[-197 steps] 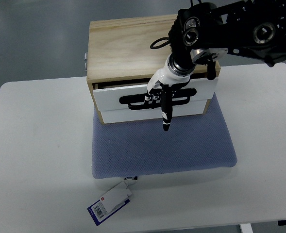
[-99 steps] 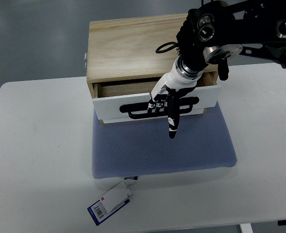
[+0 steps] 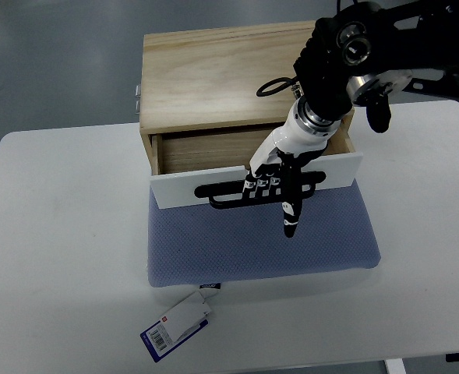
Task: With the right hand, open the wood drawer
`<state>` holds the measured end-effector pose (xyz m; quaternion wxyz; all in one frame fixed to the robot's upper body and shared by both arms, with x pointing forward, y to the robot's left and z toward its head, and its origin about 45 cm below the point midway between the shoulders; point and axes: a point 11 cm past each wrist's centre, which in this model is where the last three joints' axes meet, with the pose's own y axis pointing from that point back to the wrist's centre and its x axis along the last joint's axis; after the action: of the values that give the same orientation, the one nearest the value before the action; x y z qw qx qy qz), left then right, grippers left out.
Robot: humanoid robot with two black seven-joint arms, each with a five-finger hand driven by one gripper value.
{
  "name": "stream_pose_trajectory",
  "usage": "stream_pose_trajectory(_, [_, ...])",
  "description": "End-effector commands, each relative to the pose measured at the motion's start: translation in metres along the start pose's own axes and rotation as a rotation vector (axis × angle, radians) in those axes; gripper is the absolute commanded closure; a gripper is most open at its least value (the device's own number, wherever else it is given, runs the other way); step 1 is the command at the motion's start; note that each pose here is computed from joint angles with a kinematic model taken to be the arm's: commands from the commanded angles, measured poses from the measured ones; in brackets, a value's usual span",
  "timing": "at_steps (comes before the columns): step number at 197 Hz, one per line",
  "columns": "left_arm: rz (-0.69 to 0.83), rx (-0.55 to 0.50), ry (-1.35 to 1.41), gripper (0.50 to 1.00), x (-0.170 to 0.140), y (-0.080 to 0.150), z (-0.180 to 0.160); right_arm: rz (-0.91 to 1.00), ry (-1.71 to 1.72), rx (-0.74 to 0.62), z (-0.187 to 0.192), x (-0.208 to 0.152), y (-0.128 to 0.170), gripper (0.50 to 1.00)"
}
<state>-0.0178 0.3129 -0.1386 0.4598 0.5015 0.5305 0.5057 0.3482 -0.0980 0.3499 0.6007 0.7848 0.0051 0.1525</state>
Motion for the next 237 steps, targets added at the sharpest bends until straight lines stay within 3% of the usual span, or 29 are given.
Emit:
stream_pose_trajectory(1, [0.002,0.000,0.000,0.500,0.001,0.000,0.000,-0.008,-0.007,0.008,0.002,-0.003,0.002,0.556])
stream_pose_trajectory(62, [0.003,0.000,0.000,0.500,0.001,0.000,0.000,-0.003,-0.006,0.024,0.001,-0.005,0.009,0.556])
stream_pose_trajectory(162, [0.000,0.002,-0.003,0.500,0.000,0.000,0.000,0.087,-0.025,0.098,-0.004,0.009,0.046,0.556])
stream_pose_trajectory(163, [0.002,0.002,-0.003,0.500,0.000,0.000,0.000,0.125,-0.030,0.129,-0.008,0.016,0.060,0.556])
stream_pose_trajectory(180, [0.002,0.002,-0.004,0.500,0.000,0.000,0.000,0.212,-0.073,0.184,-0.002,0.033,0.089,0.556])
stream_pose_trajectory(193, [0.002,0.002,-0.004,0.500,0.000,0.000,0.000,0.223,-0.081,0.195,-0.002,0.035,0.093,0.556])
stream_pose_trajectory(194, [0.002,0.003,-0.006,0.500,0.000,0.000,-0.001,0.283,-0.116,0.249,0.000,0.047,0.114,0.556])
stream_pose_trajectory(200, [0.001,0.003,-0.007,0.500,0.000,0.000,-0.001,0.326,-0.141,0.282,0.003,0.056,0.128,0.556])
stream_pose_trajectory(210, [0.001,0.003,-0.007,0.500,0.000,0.000,-0.001,0.326,-0.141,0.282,0.003,0.056,0.128,0.556])
stream_pose_trajectory(211, [0.002,0.003,-0.007,0.500,0.000,0.000,-0.001,0.388,-0.187,0.322,0.012,0.069,0.149,0.556])
stream_pose_trajectory(216, [0.001,0.004,-0.009,0.500,0.000,0.000,-0.001,0.418,-0.205,0.340,0.016,0.074,0.158,0.556])
stream_pose_trajectory(237, [-0.003,0.004,-0.011,0.500,-0.001,0.000,-0.001,0.504,-0.344,0.428,0.050,0.099,0.176,0.556])
